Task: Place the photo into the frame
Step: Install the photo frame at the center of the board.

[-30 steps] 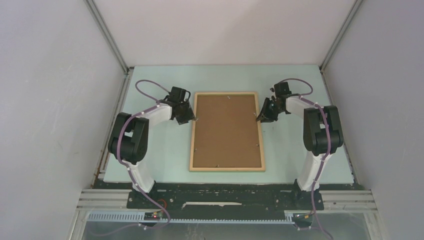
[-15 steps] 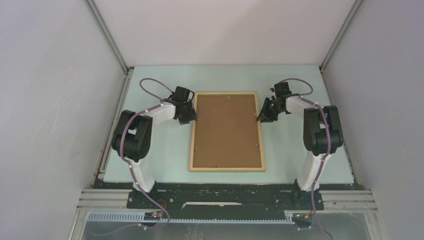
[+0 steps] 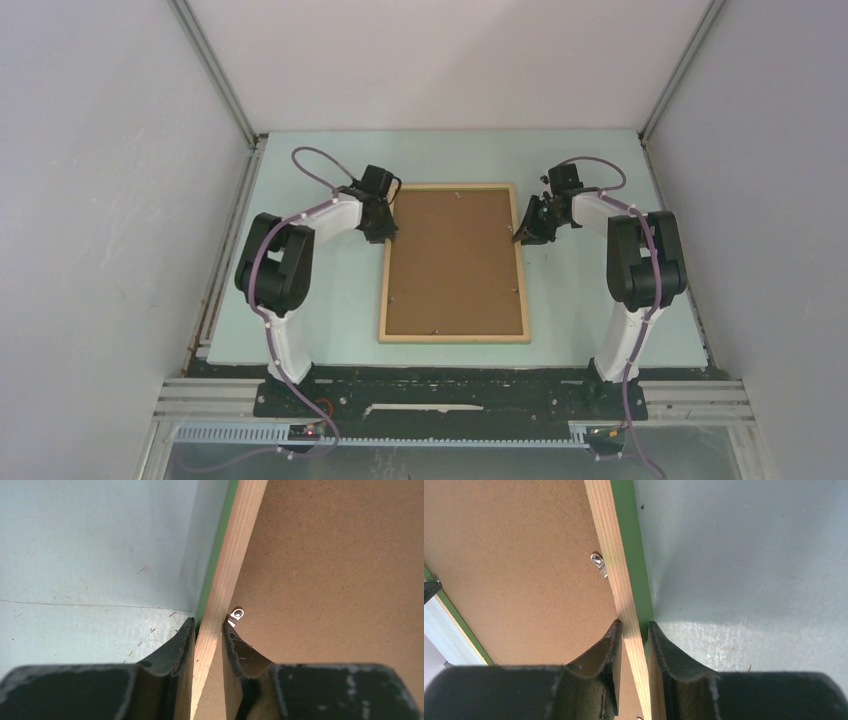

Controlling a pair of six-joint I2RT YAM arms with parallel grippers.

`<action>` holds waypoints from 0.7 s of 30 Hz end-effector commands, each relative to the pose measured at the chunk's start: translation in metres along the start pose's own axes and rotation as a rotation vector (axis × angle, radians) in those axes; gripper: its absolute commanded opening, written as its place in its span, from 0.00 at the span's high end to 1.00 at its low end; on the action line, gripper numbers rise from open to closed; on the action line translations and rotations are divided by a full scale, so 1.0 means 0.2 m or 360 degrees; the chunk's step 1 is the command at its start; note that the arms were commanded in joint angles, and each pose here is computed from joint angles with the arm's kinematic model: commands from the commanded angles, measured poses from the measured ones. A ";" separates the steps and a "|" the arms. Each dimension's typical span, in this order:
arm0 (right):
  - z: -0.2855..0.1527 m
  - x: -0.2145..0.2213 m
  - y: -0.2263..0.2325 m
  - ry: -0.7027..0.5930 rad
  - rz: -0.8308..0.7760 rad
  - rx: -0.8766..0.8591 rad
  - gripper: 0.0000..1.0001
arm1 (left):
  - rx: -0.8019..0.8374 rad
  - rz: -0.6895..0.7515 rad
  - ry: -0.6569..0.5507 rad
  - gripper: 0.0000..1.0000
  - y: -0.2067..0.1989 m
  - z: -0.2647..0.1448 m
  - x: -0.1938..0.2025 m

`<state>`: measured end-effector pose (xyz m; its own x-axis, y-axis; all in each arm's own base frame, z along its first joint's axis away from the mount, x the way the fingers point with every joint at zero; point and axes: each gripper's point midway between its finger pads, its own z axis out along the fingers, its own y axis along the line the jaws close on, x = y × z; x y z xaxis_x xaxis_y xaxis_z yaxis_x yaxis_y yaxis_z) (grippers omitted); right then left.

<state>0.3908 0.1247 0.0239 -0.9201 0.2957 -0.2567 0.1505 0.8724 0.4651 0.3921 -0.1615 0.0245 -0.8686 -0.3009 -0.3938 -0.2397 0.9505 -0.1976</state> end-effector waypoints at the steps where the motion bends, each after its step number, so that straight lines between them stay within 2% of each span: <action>1: 0.01 -0.03 0.01 -0.0017 -0.0028 -0.0004 0.71 | -0.0341 -0.0069 -0.0102 0.81 0.23 0.07 -0.01; 6: 0.01 -0.03 0.01 -0.0009 -0.0027 -0.0004 0.71 | -0.0179 -0.0067 -0.0307 0.91 0.18 0.01 -0.08; 11: 0.01 -0.03 0.01 -0.0010 -0.0029 0.0001 0.72 | -0.0078 0.0050 -0.0536 0.90 0.13 -0.14 -0.19; 14: 0.02 -0.03 0.01 -0.0017 -0.0031 0.0000 0.72 | 0.0006 0.0107 -0.0587 0.80 0.08 -0.19 -0.22; 17: 0.02 -0.04 0.01 -0.0010 -0.0032 0.0002 0.73 | 0.0101 0.0117 -0.0534 0.66 0.03 -0.22 -0.20; 21: 0.02 -0.04 0.03 -0.0004 -0.0051 0.0013 0.75 | 0.0178 0.0038 -0.0452 0.58 -0.02 -0.23 -0.16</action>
<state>0.3895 0.1341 0.0240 -0.9295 0.2764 -0.2440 0.1309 0.8661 0.4824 0.3912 -0.1471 0.0503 -0.7571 -0.2650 -0.5971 -0.1686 0.9623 -0.2133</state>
